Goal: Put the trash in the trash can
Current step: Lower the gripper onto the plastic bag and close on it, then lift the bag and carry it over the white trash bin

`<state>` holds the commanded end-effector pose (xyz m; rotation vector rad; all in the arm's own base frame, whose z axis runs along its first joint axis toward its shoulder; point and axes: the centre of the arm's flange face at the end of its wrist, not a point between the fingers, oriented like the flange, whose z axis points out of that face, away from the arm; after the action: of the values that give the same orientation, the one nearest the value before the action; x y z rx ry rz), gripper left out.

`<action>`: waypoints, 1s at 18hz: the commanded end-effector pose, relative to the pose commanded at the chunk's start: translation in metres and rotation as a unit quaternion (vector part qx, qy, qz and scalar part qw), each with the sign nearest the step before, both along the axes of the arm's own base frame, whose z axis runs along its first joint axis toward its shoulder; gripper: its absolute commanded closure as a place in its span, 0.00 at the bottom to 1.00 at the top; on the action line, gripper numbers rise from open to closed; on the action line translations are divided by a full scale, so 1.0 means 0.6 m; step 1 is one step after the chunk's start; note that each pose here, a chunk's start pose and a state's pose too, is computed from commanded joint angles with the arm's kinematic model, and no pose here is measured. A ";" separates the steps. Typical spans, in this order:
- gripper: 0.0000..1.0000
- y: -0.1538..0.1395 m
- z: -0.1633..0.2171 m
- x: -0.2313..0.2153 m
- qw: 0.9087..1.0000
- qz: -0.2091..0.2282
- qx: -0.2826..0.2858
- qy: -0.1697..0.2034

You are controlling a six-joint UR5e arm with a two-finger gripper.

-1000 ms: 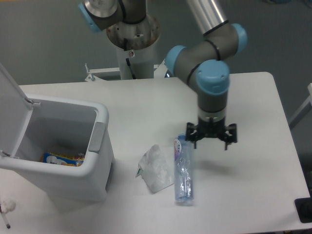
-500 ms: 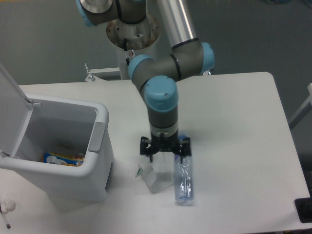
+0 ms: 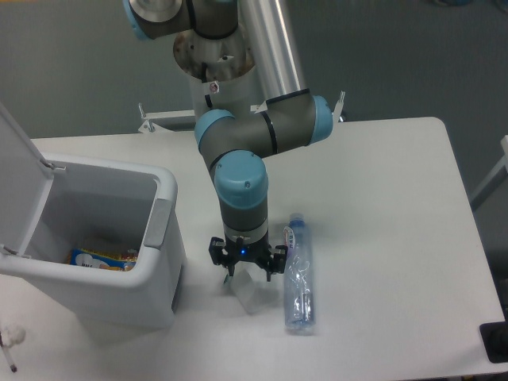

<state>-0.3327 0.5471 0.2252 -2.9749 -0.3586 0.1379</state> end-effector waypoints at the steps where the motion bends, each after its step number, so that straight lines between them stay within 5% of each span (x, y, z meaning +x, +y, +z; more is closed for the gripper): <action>1: 1.00 0.001 0.000 -0.001 1.000 0.000 0.000 0.000; 5: 1.00 0.008 0.032 -0.018 1.000 0.005 0.020 0.009; 12: 1.00 -0.009 0.146 -0.054 0.990 0.019 0.138 -0.035; 18: 1.00 -0.026 0.329 -0.085 0.961 0.056 0.267 -0.046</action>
<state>-0.3839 0.5315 0.4227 -2.4324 -0.4856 -0.0775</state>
